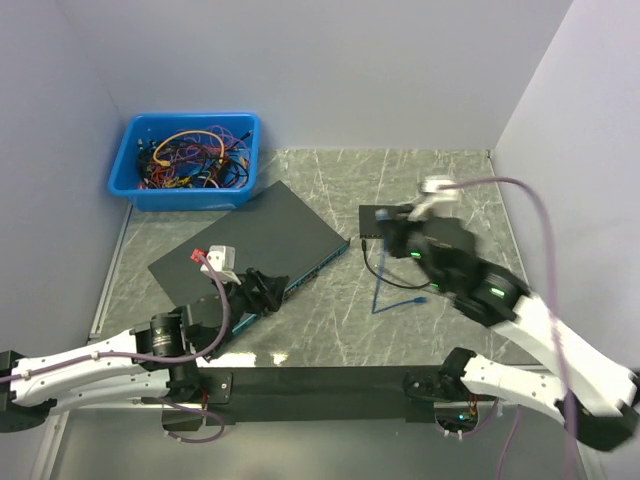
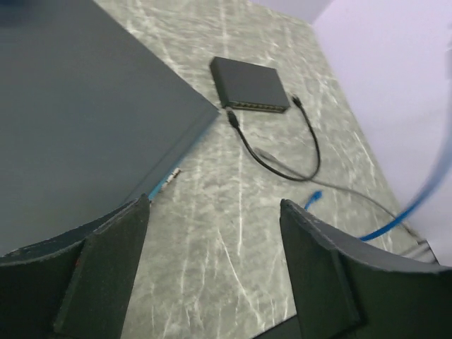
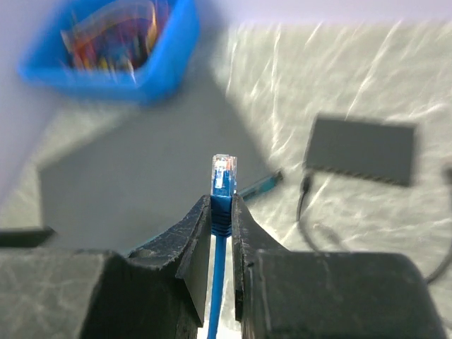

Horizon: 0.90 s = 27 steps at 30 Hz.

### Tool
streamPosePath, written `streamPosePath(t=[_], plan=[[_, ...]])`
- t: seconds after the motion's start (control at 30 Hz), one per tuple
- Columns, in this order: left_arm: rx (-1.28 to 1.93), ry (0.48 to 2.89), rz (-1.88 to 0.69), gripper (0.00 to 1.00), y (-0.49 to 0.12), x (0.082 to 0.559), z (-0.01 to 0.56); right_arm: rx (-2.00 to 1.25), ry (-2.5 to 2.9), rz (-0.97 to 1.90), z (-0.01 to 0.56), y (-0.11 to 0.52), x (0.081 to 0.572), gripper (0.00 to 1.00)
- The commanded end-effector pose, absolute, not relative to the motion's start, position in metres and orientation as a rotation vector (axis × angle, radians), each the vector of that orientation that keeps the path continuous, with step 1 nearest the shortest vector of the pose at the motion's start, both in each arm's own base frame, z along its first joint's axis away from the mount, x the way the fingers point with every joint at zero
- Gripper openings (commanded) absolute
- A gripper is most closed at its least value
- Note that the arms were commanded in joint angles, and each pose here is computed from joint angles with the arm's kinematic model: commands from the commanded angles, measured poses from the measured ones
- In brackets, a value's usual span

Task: Insert the plug into the switch port

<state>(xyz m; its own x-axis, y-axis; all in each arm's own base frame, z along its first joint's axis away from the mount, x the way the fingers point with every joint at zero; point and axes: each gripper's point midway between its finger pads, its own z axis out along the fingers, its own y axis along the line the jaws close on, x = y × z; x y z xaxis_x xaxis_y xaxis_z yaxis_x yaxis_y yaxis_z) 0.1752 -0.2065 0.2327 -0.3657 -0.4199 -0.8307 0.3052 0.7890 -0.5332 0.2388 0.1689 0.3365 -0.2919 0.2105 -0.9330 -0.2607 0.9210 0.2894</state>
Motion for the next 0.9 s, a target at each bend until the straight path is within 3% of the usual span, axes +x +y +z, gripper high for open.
streamPosePath(t=[0.0,0.27,0.57,0.87], plan=[[-0.197,1.741,-0.698,0.81,-0.192,0.186,0.249,-0.179,2.023,0.462,0.246,0.217,0.25,0.0],[-0.208,1.653,-0.666,0.99,-0.182,0.212,0.261,-0.268,2.177,0.666,0.151,0.274,0.253,0.0],[-0.217,1.61,-0.678,0.99,-0.16,0.283,0.251,-0.178,2.175,0.964,0.121,0.288,0.272,0.0],[-0.237,1.626,-0.806,0.99,-0.117,0.345,0.23,-0.136,2.244,0.928,0.09,0.287,0.281,0.0]])
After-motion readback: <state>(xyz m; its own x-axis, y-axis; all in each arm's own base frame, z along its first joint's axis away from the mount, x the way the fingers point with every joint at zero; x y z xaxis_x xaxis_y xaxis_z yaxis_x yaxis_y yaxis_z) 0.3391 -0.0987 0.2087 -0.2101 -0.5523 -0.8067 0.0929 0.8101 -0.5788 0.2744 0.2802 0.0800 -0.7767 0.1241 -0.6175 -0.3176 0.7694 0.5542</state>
